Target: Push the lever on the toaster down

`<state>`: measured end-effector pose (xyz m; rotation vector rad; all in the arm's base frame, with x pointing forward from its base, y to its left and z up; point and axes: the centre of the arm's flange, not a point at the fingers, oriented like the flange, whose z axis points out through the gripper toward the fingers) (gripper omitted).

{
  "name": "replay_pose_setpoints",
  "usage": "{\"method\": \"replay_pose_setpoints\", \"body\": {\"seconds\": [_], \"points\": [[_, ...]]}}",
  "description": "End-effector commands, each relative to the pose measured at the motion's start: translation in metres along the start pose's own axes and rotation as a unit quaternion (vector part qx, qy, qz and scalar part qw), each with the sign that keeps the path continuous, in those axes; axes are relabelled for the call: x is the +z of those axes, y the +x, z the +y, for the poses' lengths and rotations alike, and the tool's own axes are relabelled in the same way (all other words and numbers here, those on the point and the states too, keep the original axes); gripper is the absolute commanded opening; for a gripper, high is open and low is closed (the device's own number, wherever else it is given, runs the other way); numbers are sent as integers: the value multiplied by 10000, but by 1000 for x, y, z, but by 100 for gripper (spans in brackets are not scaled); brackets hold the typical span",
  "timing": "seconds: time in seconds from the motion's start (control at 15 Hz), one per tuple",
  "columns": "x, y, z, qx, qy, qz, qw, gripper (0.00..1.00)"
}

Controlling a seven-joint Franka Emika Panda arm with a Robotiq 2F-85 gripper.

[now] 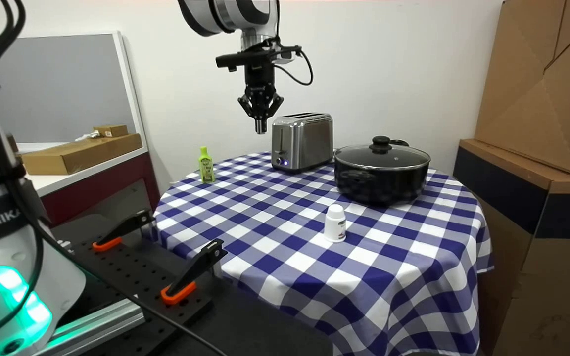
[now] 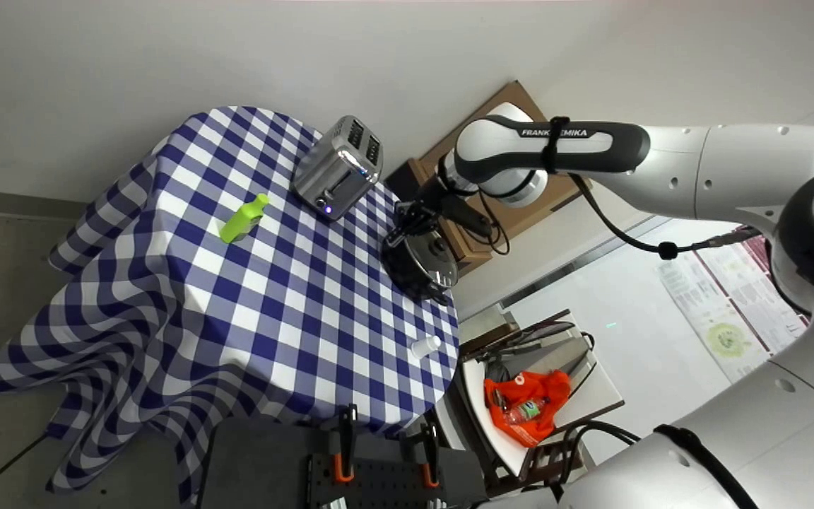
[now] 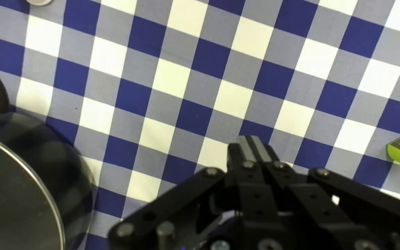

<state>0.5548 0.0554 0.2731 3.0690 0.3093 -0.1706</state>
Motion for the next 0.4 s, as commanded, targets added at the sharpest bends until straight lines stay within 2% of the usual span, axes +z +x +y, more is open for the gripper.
{"method": "replay_pose_setpoints", "body": {"seconds": [0.0, 0.07, 0.13, 0.2, 0.33], "points": [[-29, -43, 19, 275, 444, 110, 9986, 0], [-34, -50, 24, 390, 396, 136, 9984, 26], [-18, -22, 18, 284, 290, 114, 9991, 27], [-22, -26, 21, 320, 285, 146, 9990, 7], [-22, -26, 21, 319, 285, 142, 9990, 22]]}}
